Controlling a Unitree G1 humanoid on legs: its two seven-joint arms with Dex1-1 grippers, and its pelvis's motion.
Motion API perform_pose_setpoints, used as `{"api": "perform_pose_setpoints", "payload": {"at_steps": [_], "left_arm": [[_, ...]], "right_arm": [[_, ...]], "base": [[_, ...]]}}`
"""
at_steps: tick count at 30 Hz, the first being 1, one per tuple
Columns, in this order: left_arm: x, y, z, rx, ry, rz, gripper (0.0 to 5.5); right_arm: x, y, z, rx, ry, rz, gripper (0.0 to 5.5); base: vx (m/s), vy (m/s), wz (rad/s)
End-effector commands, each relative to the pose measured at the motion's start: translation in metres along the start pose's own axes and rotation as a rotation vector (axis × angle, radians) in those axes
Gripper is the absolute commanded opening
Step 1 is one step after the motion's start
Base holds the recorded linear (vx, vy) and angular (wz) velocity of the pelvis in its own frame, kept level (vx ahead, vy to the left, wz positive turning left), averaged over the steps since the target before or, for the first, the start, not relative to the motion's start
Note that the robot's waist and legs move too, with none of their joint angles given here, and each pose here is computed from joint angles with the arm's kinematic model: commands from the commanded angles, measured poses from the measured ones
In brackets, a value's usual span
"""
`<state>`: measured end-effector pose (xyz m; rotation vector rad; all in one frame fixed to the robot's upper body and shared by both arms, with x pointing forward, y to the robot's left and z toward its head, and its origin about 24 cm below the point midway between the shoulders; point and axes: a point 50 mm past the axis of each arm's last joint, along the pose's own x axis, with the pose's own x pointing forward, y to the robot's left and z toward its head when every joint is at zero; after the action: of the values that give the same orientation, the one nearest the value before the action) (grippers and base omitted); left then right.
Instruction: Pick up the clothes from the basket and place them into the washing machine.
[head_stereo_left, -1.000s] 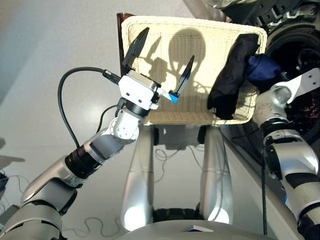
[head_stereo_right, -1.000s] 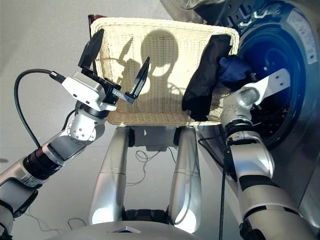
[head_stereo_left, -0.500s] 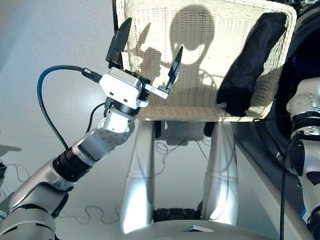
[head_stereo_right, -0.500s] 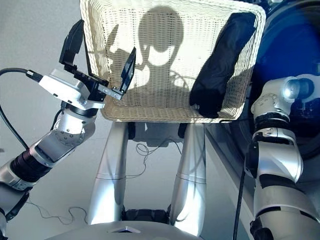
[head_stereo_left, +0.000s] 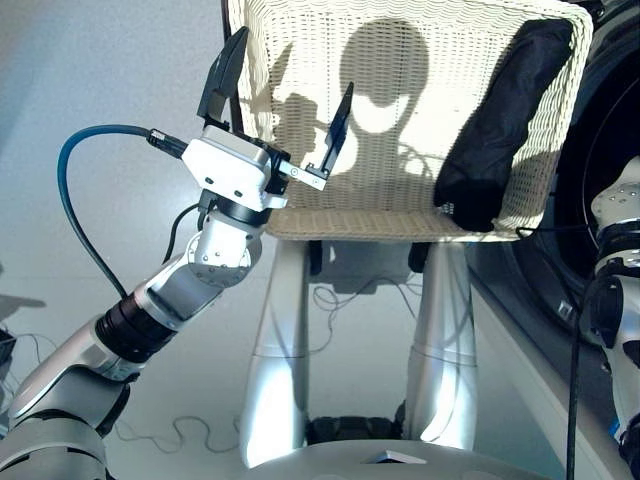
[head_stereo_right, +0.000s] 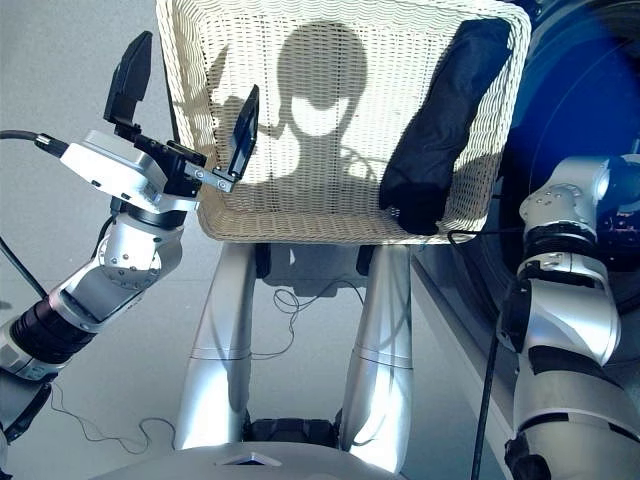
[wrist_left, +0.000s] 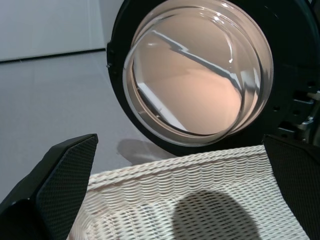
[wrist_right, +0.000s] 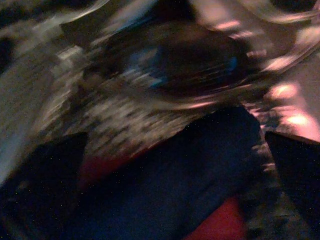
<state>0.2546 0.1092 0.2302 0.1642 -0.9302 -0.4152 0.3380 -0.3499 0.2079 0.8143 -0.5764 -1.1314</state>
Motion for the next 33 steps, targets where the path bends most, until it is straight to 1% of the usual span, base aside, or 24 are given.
{"api": "perform_pose_setpoints", "payload": {"at_steps": [1, 3, 4, 5, 7, 8, 10, 15, 18, 19, 22, 24, 29, 33], "left_arm": [[0.001, -0.005, 0.031, -0.118, -0.153, 0.032, 5.50], [0.000, -0.003, 0.031, -0.117, -0.154, 0.049, 5.50], [0.000, -0.003, 0.031, -0.117, -0.152, 0.050, 5.50], [-0.001, -0.003, 0.030, -0.120, -0.150, 0.059, 5.50], [-0.004, -0.003, 0.030, -0.115, -0.147, 0.059, 5.50], [-0.006, -0.004, 0.028, -0.112, -0.134, 0.053, 5.50], [-0.009, -0.004, 0.028, -0.092, -0.129, 0.041, 5.50], [-0.011, -0.002, 0.031, -0.049, -0.133, 0.016, 5.50], [-0.012, -0.002, 0.031, -0.047, -0.130, 0.002, 5.50], [-0.012, -0.002, 0.031, -0.055, -0.131, -0.001, 5.50], [-0.013, -0.004, 0.028, -0.095, -0.115, -0.008, 5.50], [-0.013, -0.006, 0.027, -0.119, -0.110, -0.008, 5.50], [-0.012, -0.009, 0.026, -0.153, -0.105, -0.013, 5.50], [-0.009, -0.010, 0.027, -0.175, -0.118, -0.014, 5.50]], "right_arm": [[-0.030, 0.001, -0.026, -0.125, 0.007, 0.248, 5.50], [-0.060, -0.003, -0.044, -0.242, 0.026, 0.455, 5.50], [-0.062, -0.004, -0.044, -0.247, 0.025, 0.454, 5.50], [-0.089, -0.013, -0.058, -0.339, 0.043, 0.631, 5.50], [-0.115, -0.022, -0.068, -0.456, 0.059, 0.837, 5.50], [-0.129, -0.028, -0.073, -0.476, 0.090, 0.927, 5.50], [-0.146, -0.032, -0.075, -0.542, 0.081, 1.081, 5.50], [-0.178, -0.019, -0.073, -0.567, 0.060, 1.347, 5.50], [-0.185, -0.006, -0.073, -0.566, 0.047, 1.418, 5.50], [-0.186, -0.004, -0.075, -0.543, 0.079, 1.424, 5.50], [-0.180, -0.001, -0.086, -0.598, 0.105, 1.390, 5.50], [-0.172, 0.000, -0.094, -0.613, 0.143, 1.321, 5.50], [-0.153, 0.001, -0.108, -0.716, 0.153, 1.211, 5.50], [-0.145, 0.002, -0.115, -0.741, 0.183, 1.133, 5.50]], "base": [[0.000, 0.000, 0.000], [0.000, 0.000, 0.000], [0.000, 0.000, 0.000], [0.000, 0.000, 0.000], [0.035, -0.009, -0.022], [0.073, -0.023, -0.066], [0.039, -0.011, -0.046], [-0.055, -0.004, -0.068], [0.000, 0.000, 0.000], [0.092, -0.021, 0.038], [0.061, -0.011, 0.003], [0.000, 0.000, 0.000], [0.000, 0.000, 0.000], [-0.044, 0.000, -0.001]]}}
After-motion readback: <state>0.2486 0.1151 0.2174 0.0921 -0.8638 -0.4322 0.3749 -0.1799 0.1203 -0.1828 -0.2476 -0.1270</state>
